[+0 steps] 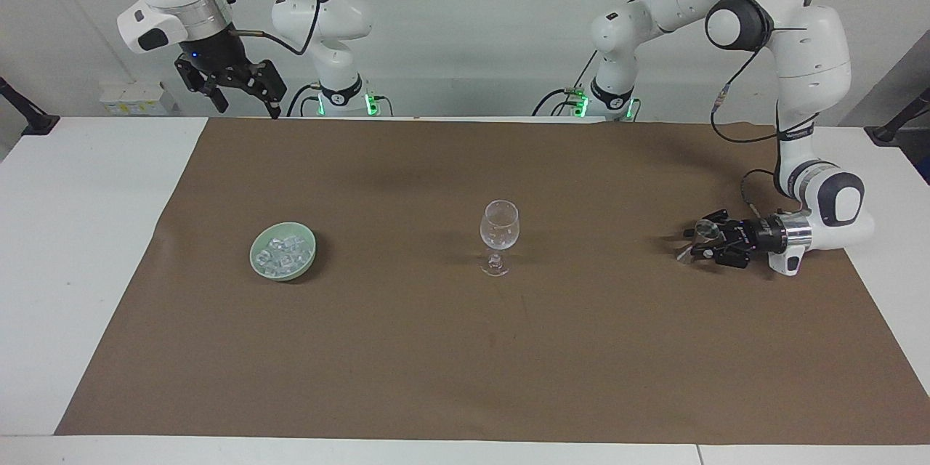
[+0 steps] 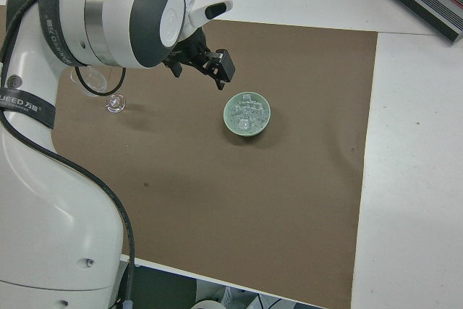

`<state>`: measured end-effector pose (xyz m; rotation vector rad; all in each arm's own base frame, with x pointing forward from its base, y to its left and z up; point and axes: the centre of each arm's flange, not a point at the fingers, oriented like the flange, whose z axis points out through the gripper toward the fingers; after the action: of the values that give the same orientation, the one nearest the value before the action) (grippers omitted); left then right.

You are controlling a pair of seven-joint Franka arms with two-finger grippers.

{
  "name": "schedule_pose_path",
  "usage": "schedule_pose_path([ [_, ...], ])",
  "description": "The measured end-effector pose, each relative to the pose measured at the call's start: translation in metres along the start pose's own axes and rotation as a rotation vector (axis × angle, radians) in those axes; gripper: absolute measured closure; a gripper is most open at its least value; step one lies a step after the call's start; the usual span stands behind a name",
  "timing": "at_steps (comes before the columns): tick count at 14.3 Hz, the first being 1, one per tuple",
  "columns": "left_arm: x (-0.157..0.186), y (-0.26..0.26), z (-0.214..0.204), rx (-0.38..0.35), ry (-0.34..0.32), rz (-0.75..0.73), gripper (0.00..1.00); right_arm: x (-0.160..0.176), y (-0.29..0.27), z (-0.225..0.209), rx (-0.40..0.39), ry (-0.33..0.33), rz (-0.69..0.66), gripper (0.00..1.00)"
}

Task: Pour wine and add ice with both arms
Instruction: 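Close the left gripper around the small dark metal cup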

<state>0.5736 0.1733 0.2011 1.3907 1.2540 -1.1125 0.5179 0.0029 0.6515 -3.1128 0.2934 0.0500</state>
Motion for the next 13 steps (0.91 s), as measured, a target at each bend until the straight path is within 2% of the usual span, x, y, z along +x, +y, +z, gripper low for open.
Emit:
schedule_pose_path([
  [2, -0.0006, 0.0001, 0.0000, 0.000, -0.004, 0.001, 0.78, 0.0000, 0.0000, 0.0000, 0.000, 0.000, 0.000, 0.00],
  [13, -0.0016, 0.0010, -0.0003, -0.006, -0.009, 0.003, 0.78, 0.0000, 0.0000, 0.0000, 0.000, 0.000, 0.000, 0.00],
])
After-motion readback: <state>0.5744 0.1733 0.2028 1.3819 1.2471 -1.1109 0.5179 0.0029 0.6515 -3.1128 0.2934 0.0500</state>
